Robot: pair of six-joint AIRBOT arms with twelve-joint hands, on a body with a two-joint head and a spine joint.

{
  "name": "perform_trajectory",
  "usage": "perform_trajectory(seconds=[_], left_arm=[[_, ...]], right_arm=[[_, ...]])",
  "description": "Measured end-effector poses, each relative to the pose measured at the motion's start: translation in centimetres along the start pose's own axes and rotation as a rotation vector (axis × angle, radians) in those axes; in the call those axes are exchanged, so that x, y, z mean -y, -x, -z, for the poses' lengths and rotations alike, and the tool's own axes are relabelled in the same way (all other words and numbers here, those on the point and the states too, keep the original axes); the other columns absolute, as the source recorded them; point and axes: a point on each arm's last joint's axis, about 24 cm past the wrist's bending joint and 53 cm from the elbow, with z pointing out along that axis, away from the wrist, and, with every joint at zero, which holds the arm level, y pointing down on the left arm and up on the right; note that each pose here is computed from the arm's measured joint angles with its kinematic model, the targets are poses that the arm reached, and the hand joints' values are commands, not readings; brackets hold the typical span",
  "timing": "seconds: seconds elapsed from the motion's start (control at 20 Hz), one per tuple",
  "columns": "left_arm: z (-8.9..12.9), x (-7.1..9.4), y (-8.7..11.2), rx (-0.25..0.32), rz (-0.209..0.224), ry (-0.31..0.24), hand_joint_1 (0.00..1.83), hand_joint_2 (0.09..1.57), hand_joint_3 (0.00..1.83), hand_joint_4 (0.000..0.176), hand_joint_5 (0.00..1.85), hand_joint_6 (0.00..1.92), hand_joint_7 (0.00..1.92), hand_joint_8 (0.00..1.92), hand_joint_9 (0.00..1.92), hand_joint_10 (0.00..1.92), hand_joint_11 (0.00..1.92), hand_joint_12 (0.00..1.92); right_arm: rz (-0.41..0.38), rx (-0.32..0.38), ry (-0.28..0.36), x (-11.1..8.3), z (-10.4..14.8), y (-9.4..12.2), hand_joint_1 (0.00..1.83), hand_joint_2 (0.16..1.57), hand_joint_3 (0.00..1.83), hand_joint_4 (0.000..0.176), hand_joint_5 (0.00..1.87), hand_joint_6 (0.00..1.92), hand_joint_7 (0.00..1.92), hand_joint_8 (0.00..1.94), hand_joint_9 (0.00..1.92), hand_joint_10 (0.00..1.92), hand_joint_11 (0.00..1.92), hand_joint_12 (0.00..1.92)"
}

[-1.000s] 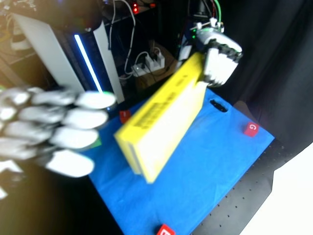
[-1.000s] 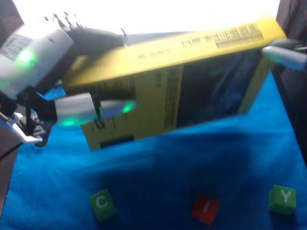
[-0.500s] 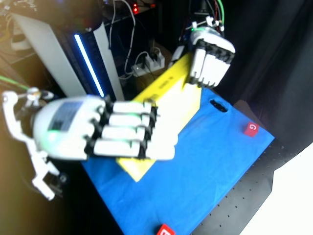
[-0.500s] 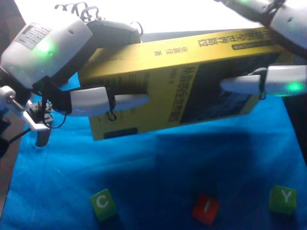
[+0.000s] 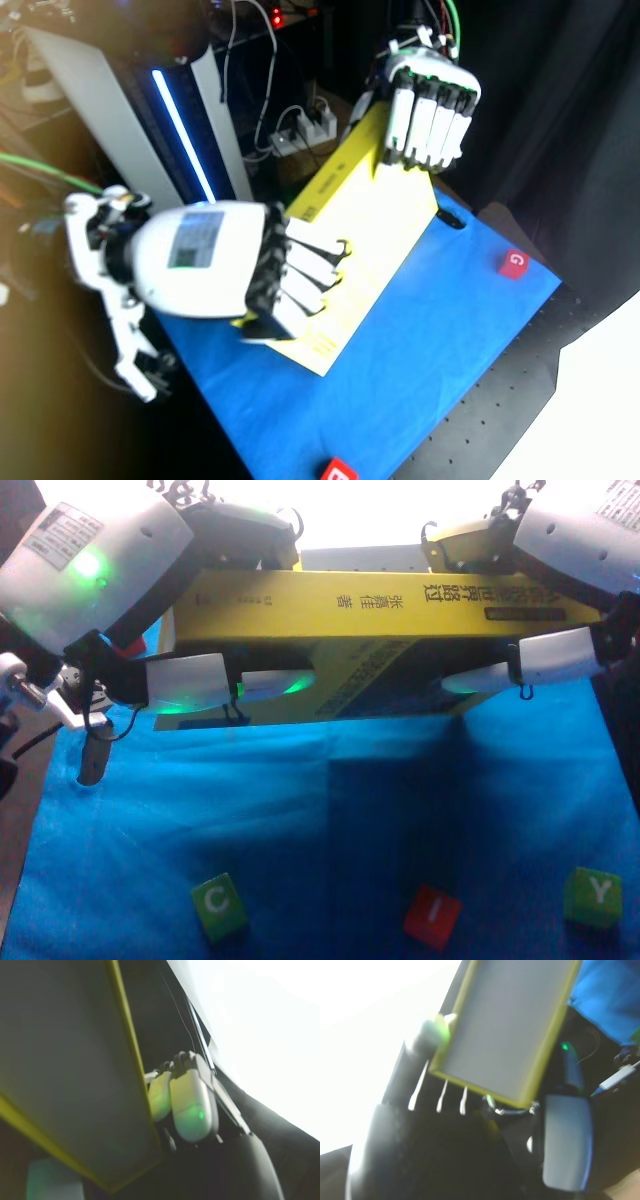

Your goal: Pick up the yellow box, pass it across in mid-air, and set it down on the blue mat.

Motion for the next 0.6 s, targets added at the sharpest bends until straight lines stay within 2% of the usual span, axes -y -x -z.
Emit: perform_trajectory(seconds=[0.05, 0.1, 0.15, 0.25, 0.3, 0.35, 0.45, 0.5, 0.55, 0.6], left_arm=[[0.0, 0.0, 0.0, 0.0, 0.0, 0.0, 1.09, 1.17, 0.0, 0.0, 1.18, 1.92, 1.36, 1.92, 1.52, 1.92, 1.63, 1.92], [0.0, 0.1, 0.0, 0.0, 0.0, -0.002, 1.08, 1.18, 0.0, 0.0, 1.19, 1.92, 1.36, 1.92, 1.52, 1.92, 1.63, 1.92], [0.0, 0.1, 0.0, -0.001, 0.001, -0.004, 1.04, 1.18, 0.0, 0.0, 1.2, 1.92, 1.36, 1.92, 1.52, 1.92, 1.63, 1.92], [0.1, -0.1, 0.0, -0.003, 0.013, 0.007, 1.08, 1.18, 0.0, 0.0, 1.19, 1.92, 1.36, 1.92, 1.52, 1.92, 1.63, 1.92], [0.1, -0.2, 0.0, -0.003, 0.015, 0.009, 1.04, 1.18, 0.0, 0.0, 1.2, 1.92, 1.36, 1.92, 1.52, 1.92, 1.63, 1.92], [0.1, -0.3, 0.1, -0.001, 0.022, 0.017, 1.08, 1.17, 0.0, 0.0, 1.18, 1.92, 1.36, 1.92, 1.52, 1.92, 1.63, 1.92], [0.4, -0.5, 0.0, 0.003, 0.042, 0.027, 1.07, 1.18, 0.0, 0.0, 1.2, 1.92, 1.36, 1.92, 1.52, 1.92, 1.63, 1.92], [0.8, -0.8, 0.1, 0.005, 0.048, 0.039, 0.65, 1.11, 0.0, 0.063, 0.29, 0.47, 0.27, 0.48, 0.3, 0.38, 0.33, 1.62], [1.1, -1.0, 0.2, 0.008, 0.054, 0.055, 0.43, 1.14, 0.02, 0.136, 0.06, 0.09, 0.05, 0.09, 0.06, 0.08, 0.06, 0.39], [1.5, -1.3, 0.2, 0.002, 0.054, 0.066, 0.42, 1.12, 0.01, 0.108, 0.01, 0.02, 0.01, 0.02, 0.01, 0.01, 0.01, 0.08]], right_arm=[[0.003, 0.0, 0.0, 0.1, 0.0, 0.0, 1.35, 0.9, 0.78, 0.0, 1.08, 1.89, 1.37, 1.94, 1.48, 1.92, 1.57, 1.92], [0.0, 0.002, -0.002, 0.0, -0.2, 0.2, 1.44, 0.88, 0.75, 0.0, 1.26, 1.92, 1.46, 1.94, 1.56, 1.92, 1.64, 1.92], [0.007, 0.006, -0.001, 0.0, -0.3, 0.4, 1.45, 0.92, 0.7, 0.0, 1.26, 1.92, 1.48, 1.94, 1.58, 1.92, 1.67, 1.92], [0.011, 0.007, -0.002, -0.1, -0.5, 0.7, 1.46, 0.94, 0.59, 0.0, 1.23, 1.92, 1.46, 1.94, 1.57, 1.92, 1.67, 1.92], [0.013, 0.005, -0.004, 0.0, -0.5, 0.7, 1.48, 0.9, 0.64, 0.0, 1.25, 1.92, 1.47, 1.94, 1.58, 1.92, 1.68, 1.92], [0.013, 0.004, -0.005, -0.1, -0.5, 0.8, 1.49, 0.88, 0.65, 0.0, 1.26, 1.92, 1.46, 1.94, 1.58, 1.92, 1.67, 1.92], [0.022, 0.001, -0.001, -0.5, -0.2, 1.0, 1.53, 0.88, 0.61, 0.0, 1.25, 1.92, 1.46, 1.94, 1.57, 1.92, 1.66, 1.92], [0.024, 0.002, 0.004, -0.7, -0.1, 1.1, 1.52, 0.92, 0.55, 0.0, 1.18, 1.92, 1.41, 1.94, 1.54, 1.92, 1.63, 1.92], [0.032, 0.005, 0.009, -1.0, 0.0, 1.3, 1.49, 0.95, 0.5, 0.0, 1.13, 1.92, 1.37, 1.94, 1.51, 1.92, 1.6, 1.92], [0.058, 0.009, -0.002, -0.6, 0.3, 1.7, 1.49, 0.95, 0.48, 0.0, 1.11, 1.92, 1.33, 1.94, 1.46, 1.92, 1.56, 1.92]])
